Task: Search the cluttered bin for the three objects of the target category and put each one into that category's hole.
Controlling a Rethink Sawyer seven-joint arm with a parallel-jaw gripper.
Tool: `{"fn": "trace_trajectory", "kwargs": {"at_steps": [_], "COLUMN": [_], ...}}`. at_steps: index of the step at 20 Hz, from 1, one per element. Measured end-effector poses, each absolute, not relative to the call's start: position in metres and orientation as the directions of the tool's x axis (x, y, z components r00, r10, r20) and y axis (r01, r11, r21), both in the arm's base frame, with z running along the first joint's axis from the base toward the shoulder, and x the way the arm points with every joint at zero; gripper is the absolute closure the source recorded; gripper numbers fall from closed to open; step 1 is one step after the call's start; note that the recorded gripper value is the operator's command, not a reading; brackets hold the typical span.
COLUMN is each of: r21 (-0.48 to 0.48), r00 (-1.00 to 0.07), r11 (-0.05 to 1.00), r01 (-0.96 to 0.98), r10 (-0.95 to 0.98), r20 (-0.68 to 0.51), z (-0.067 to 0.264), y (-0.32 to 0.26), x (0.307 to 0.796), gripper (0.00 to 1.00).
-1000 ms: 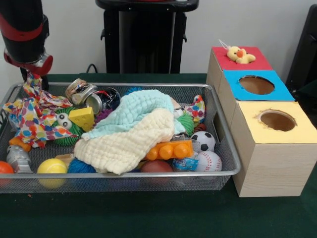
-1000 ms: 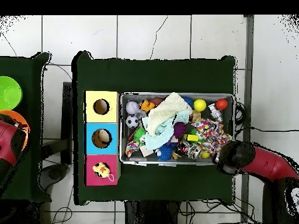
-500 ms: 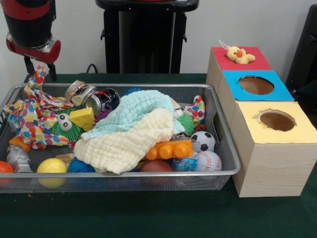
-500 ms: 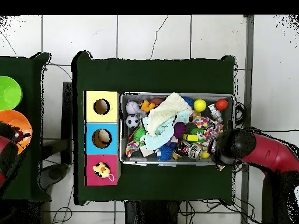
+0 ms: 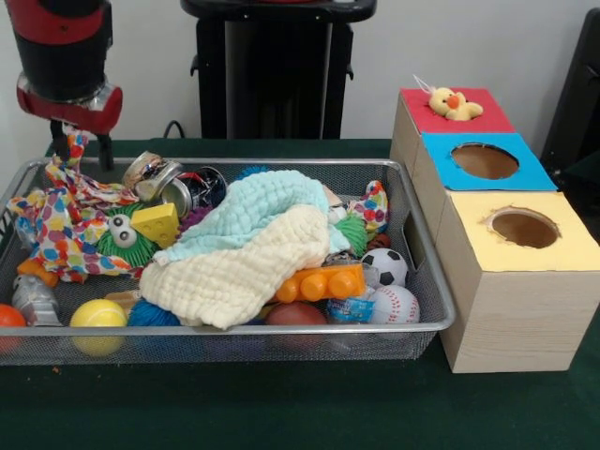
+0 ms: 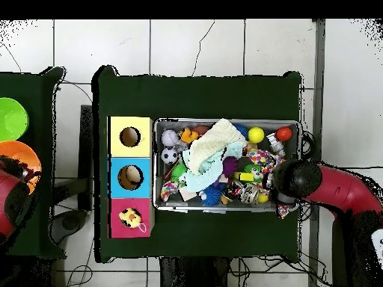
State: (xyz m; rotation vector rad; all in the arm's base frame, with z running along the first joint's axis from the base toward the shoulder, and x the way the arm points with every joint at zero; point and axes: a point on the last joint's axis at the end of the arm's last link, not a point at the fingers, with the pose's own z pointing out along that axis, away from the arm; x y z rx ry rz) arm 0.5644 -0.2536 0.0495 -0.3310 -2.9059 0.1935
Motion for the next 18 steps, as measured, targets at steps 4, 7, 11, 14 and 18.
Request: {"fn": "trace_trajectory", "kwargs": {"at_steps": [4, 7, 11, 14, 18], "r21": [-0.156, -0.154, -0.2, -0.217, -0.216], "r00": [-0.978, -0.986, -0.989, -0.989, -0.985], "r11": [0.976, 0.982, 0.976, 0.973, 0.973], "r01": [0.149, 0.108, 0.084, 0.071, 0.084], "r10": [0.169, 0.126, 0.105, 0.097, 0.113], "r20": [0.125, 0.111, 0.101, 0.112, 0.128], "z": [-0.008, -0.042, -0.041, -0.043, -0.044], "y": [-0.253, -0.248, -0.259, -0.26, -0.261], "x": [0.558, 0.55, 0.555, 0.558, 0.561], "gripper": [0.0, 0.0, 0.0, 0.0, 0.0]}}
